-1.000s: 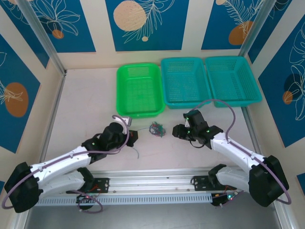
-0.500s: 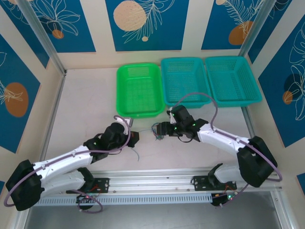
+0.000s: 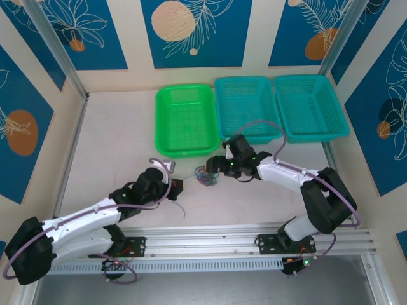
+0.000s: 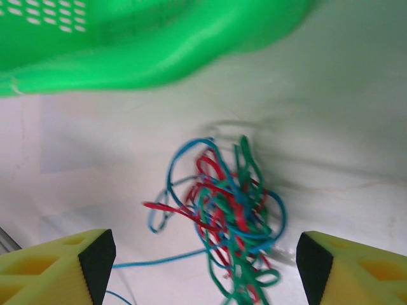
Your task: Untangle the cables
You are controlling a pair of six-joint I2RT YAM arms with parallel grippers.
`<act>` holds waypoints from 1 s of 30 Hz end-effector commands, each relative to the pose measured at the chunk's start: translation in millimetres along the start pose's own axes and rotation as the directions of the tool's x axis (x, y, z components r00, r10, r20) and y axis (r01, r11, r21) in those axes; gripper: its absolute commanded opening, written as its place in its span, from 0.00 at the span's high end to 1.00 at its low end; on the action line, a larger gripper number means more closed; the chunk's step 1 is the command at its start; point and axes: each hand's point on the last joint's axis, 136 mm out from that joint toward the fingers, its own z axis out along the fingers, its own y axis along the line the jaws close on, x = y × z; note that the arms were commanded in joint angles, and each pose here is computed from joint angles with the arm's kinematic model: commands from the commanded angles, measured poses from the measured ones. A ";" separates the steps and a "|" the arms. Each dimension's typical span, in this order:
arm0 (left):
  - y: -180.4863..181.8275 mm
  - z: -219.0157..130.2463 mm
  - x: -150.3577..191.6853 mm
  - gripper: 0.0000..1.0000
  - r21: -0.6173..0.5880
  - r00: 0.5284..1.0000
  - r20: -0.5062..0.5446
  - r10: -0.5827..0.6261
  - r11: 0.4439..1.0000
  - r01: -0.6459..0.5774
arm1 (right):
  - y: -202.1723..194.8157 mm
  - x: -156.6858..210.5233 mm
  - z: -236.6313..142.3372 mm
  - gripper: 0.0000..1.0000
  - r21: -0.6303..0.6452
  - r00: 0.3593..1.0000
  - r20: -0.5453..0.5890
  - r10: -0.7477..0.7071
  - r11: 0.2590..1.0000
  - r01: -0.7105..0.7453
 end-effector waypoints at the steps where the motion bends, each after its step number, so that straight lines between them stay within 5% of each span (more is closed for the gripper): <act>1: -0.7 3.0 -0.7 1.00 0.017 1.000 0.003 -0.018 1.000 0.017 | 2.2 0.7 15.9 0.23 0.056 0.999 -0.043 0.016 0.998 -0.013; 9: 5.5 -3.5 0.7 1.00 0.004 0.999 0.027 -0.019 1.000 0.019 | -25.5 6.5 45.7 0.26 0.261 0.996 -0.084 -0.029 0.964 0.050; 21: 20.1 -18.6 -3.4 1.00 -0.058 0.997 0.082 -0.010 0.998 0.015 | -39.0 13.3 40.2 0.99 0.292 0.998 -0.059 0.005 0.956 0.013; 30: 39.5 -36.6 -12.1 1.00 -0.140 0.992 0.128 -0.008 0.990 0.026 | -83.3 7.2 -12.6 1.00 0.328 0.983 0.145 0.113 0.932 -0.156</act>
